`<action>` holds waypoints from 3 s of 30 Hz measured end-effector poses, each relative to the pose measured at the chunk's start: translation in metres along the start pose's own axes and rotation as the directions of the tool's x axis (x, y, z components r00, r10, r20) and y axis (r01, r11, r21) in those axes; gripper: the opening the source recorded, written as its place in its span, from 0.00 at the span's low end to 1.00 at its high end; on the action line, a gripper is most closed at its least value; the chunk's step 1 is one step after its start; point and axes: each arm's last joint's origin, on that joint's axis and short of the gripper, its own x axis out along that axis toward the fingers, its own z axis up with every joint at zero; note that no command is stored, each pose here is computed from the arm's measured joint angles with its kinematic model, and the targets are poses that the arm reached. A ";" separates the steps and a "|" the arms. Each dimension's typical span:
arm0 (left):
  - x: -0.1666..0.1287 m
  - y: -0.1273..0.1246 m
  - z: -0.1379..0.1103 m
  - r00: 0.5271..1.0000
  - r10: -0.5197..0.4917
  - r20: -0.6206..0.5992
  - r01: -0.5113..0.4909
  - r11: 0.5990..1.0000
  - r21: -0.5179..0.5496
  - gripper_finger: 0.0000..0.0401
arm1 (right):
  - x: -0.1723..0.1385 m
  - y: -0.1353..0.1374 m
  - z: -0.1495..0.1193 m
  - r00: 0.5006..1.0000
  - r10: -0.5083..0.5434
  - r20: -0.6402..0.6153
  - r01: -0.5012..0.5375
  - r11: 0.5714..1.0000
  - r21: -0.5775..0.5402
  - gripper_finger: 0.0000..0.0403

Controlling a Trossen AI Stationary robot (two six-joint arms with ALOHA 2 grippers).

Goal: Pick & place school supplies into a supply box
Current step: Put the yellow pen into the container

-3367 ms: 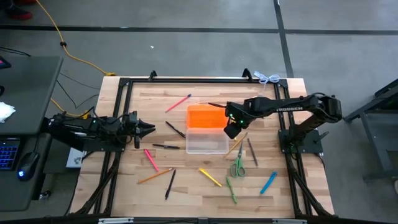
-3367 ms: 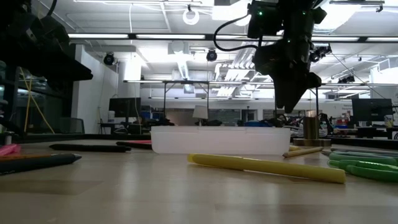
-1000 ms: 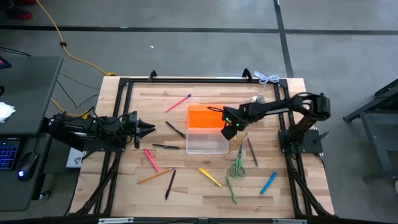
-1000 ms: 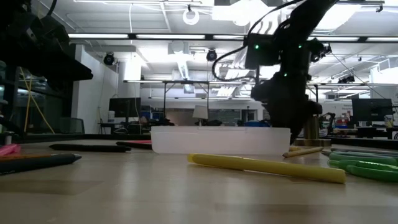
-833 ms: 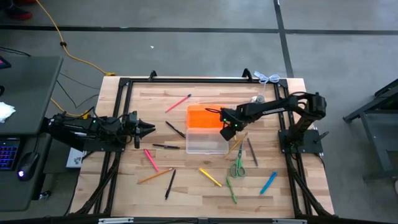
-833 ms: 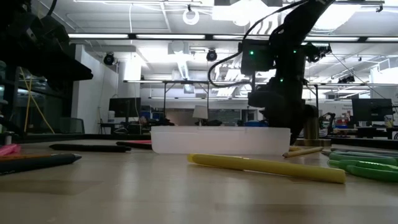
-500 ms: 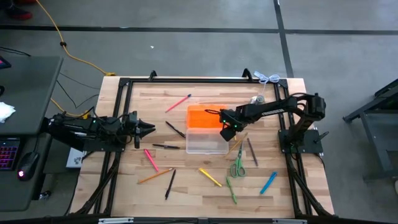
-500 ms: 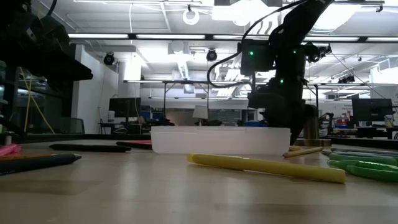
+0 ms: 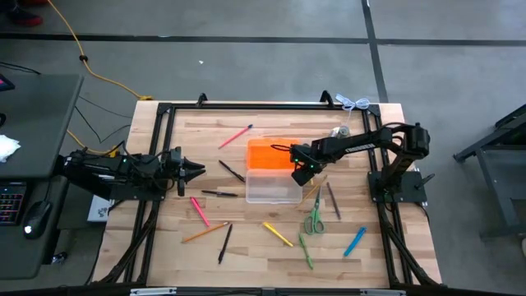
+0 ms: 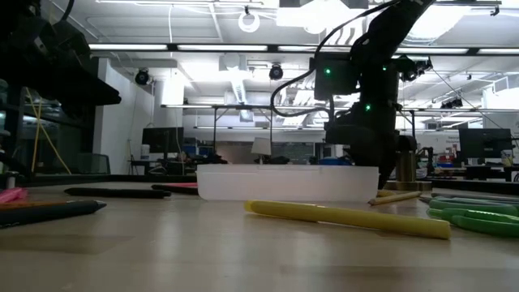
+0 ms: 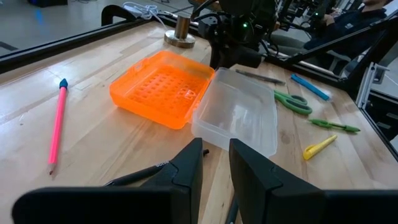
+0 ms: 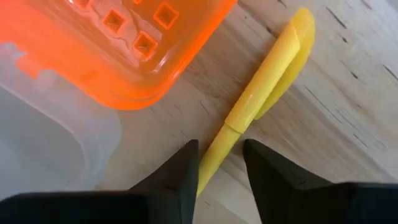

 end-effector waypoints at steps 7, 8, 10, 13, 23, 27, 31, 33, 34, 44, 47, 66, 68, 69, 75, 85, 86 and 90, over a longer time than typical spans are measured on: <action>0.000 0.000 0.000 1.000 0.000 -0.001 0.000 1.000 0.000 0.28 | 0.000 -0.001 -0.001 1.000 -0.023 0.003 0.023 1.000 0.000 0.19; 0.000 0.000 0.000 1.000 0.000 -0.001 0.000 1.000 0.000 0.28 | 0.000 -0.001 -0.001 1.000 -0.026 0.002 0.026 1.000 0.000 0.17; 0.000 0.000 0.000 1.000 0.000 -0.001 0.000 1.000 0.000 0.28 | 0.000 -0.002 -0.001 0.999 -0.032 -0.002 0.032 0.999 -0.001 0.15; 0.000 0.000 0.000 1.000 0.000 -0.001 0.000 1.000 0.000 0.28 | 0.000 -0.002 -0.002 0.999 -0.039 -0.003 0.039 0.999 -0.002 0.11; 0.000 0.000 0.000 1.000 0.000 -0.001 0.000 1.000 0.000 0.28 | -0.007 -0.004 -0.001 0.999 -0.039 0.023 0.038 0.999 0.035 0.03; 0.000 0.000 0.000 1.000 0.000 -0.001 0.000 1.000 0.000 0.28 | -0.015 -0.007 -0.002 0.998 -0.048 0.051 0.045 0.997 0.067 0.05; 0.000 0.000 0.000 1.000 0.000 -0.001 0.000 1.000 0.000 0.28 | -0.021 -0.012 -0.002 0.996 -0.071 0.059 0.065 0.993 0.100 0.04; 0.000 0.000 0.000 1.000 0.000 0.000 0.000 1.000 0.000 0.28 | -0.021 -0.016 -0.003 0.995 -0.089 0.039 0.085 0.991 0.107 0.04; 0.000 0.000 0.000 1.000 0.000 0.000 0.000 1.000 0.000 0.28 | -0.022 -0.017 -0.003 0.994 -0.098 0.037 0.094 0.990 0.109 0.03; 0.000 0.000 0.000 1.000 -0.001 0.003 0.001 1.000 -0.001 0.28 | -0.046 -0.031 0.001 0.993 -0.074 0.090 0.059 0.985 0.159 0.05; 0.000 0.000 0.000 1.000 -0.002 0.003 0.002 1.000 -0.001 0.28 | -0.059 -0.036 0.001 0.990 -0.052 0.134 0.028 0.984 0.175 0.04; 0.000 0.000 0.000 1.000 -0.002 0.004 0.002 1.000 -0.002 0.28 | -0.140 -0.054 -0.008 0.858 0.163 0.487 -0.277 0.946 0.170 0.04; 0.000 0.000 0.000 1.000 -0.002 0.004 0.002 1.000 -0.002 0.28 | -0.143 -0.053 -0.007 0.841 0.198 0.504 -0.313 0.937 0.154 0.04; 0.000 0.000 0.000 1.000 -0.002 0.004 0.002 1.000 -0.002 0.28 | -0.143 -0.052 -0.006 0.835 0.211 0.509 -0.325 0.935 0.145 0.05; 0.000 0.000 0.000 1.000 -0.002 0.004 0.002 1.000 -0.002 0.28 | -0.146 -0.048 -0.003 0.808 0.258 0.530 -0.365 0.925 0.106 0.06; 0.000 0.000 0.000 1.000 -0.002 0.005 0.002 1.000 -0.002 0.28 | -0.150 -0.038 -0.004 0.768 0.315 0.558 -0.402 0.915 0.038 0.06; 0.000 0.000 0.000 1.000 -0.002 0.005 0.002 1.000 -0.002 0.28 | -0.151 -0.037 -0.004 0.760 0.324 0.563 -0.410 0.912 0.029 0.05; 0.000 0.000 0.000 1.000 -0.003 0.005 0.003 1.000 -0.003 0.28 | -0.154 -0.031 -0.005 0.731 0.356 0.582 -0.425 0.905 -0.020 0.05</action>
